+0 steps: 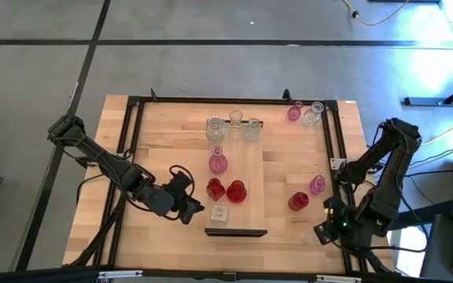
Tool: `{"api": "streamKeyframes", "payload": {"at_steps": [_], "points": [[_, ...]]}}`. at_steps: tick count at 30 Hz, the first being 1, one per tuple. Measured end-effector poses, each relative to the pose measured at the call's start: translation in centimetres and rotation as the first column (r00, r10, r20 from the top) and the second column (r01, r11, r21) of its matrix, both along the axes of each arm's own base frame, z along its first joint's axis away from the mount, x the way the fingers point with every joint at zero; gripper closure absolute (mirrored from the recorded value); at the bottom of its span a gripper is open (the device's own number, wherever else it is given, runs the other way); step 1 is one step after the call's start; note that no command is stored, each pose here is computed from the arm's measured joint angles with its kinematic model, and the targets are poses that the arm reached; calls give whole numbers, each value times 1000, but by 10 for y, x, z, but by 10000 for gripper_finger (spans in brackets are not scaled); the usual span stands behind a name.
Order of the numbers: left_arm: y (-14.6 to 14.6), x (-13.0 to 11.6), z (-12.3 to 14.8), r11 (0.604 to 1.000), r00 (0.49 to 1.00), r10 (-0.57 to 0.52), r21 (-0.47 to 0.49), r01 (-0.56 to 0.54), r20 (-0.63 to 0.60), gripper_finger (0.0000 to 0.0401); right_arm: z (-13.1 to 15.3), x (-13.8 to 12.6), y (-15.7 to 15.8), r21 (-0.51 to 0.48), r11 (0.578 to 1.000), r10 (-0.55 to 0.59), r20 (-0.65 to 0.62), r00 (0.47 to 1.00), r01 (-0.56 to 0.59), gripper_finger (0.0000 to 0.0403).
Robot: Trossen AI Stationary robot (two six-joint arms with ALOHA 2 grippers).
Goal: Sort vases onto shelf
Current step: Put the transparent vase on the shelf aligned with the other transparent vase
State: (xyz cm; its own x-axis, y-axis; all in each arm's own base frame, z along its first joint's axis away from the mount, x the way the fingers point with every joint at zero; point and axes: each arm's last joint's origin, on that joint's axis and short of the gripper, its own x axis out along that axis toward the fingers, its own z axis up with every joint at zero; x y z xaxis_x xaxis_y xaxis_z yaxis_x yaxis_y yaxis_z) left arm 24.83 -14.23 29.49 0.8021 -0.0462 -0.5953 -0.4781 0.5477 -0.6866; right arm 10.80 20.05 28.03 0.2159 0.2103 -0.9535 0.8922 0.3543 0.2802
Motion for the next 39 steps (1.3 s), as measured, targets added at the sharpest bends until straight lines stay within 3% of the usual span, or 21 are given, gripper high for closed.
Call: {"api": "streamKeyframes", "payload": {"at_steps": [7, 14, 22, 31, 39], "points": [[-1, 0, 0, 1000, 1000, -4, -15, 4, -5, 262, -14, 5, -4, -13, 1000, -4, -22, 1000, 3, 309], [-3, -2, 0, 1000, 1000, -16, -19, 16, -6, 262, -12, 5, -2, 22, 999, 44, -22, 999, -44, 394], [-3, -2, 0, 1000, 1000, -18, -17, 18, -8, 262, 22, 22, -7, 74, 990, 117, 46, 992, -120, 399], [-7, -4, -1, 999, 999, -31, -14, 31, -13, 262, 65, 55, -40, 19, 976, 213, 106, 971, -217, 401], [-14, -10, -2, 999, 999, -35, -14, 35, -22, 262, 100, 94, -64, -91, 928, 367, 42, 929, -362, 402]]}}
